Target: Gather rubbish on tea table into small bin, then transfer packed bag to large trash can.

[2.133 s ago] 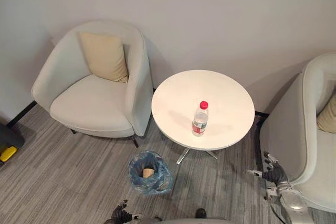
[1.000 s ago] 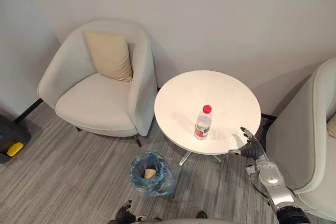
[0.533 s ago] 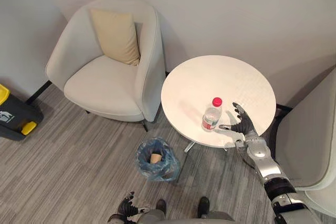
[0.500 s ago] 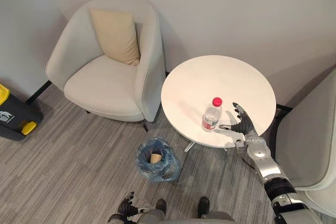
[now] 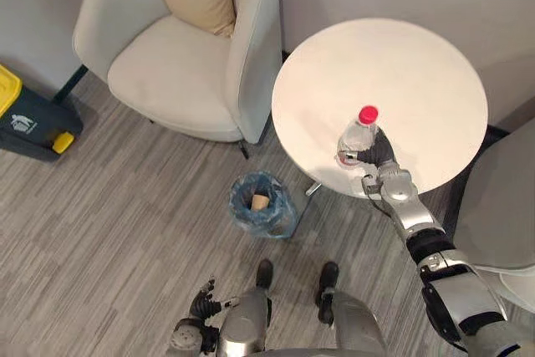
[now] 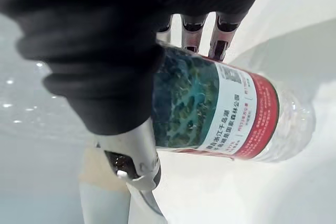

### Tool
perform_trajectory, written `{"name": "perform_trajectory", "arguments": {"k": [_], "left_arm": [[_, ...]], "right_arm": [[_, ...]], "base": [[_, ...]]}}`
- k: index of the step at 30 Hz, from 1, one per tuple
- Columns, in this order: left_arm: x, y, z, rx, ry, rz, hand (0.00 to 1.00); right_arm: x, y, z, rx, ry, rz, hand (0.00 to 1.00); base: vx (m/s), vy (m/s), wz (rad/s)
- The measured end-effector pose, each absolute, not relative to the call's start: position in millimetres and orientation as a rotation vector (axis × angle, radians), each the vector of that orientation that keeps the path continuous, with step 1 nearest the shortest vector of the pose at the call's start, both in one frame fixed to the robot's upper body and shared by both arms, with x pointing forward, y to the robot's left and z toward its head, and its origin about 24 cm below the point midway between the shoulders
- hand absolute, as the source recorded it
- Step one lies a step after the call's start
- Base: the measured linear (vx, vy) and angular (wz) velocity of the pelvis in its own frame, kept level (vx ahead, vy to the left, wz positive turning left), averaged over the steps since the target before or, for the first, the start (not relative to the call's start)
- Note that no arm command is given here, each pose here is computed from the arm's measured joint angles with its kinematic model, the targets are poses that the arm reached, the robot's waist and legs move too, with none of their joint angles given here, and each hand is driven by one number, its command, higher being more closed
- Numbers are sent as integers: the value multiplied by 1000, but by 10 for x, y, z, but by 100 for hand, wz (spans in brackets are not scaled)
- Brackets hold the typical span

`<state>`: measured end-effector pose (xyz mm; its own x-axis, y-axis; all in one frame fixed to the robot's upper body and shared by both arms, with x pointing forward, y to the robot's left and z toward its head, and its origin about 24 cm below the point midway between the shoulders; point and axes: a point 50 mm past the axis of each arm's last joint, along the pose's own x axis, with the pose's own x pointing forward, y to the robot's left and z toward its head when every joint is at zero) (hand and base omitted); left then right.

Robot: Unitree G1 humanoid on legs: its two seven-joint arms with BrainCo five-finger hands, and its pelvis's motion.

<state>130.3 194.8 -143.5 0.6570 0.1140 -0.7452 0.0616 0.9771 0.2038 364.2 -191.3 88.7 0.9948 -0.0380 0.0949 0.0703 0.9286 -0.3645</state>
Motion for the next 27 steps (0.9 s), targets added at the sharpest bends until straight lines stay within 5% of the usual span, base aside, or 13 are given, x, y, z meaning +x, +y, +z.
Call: {"name": "perform_trajectory", "arguments": {"k": [10,27], "left_arm": [[1407,1927,-1400,223,828,40,0],[1217,2000,-1463,262,896,28,0]], "right_arm": [[3638,-1792,908,-401,-107,-6,100],[2526,-1543,686,-336,-259,99,100]], "base": [[-14,-1,2],[13,10,-5]]}}
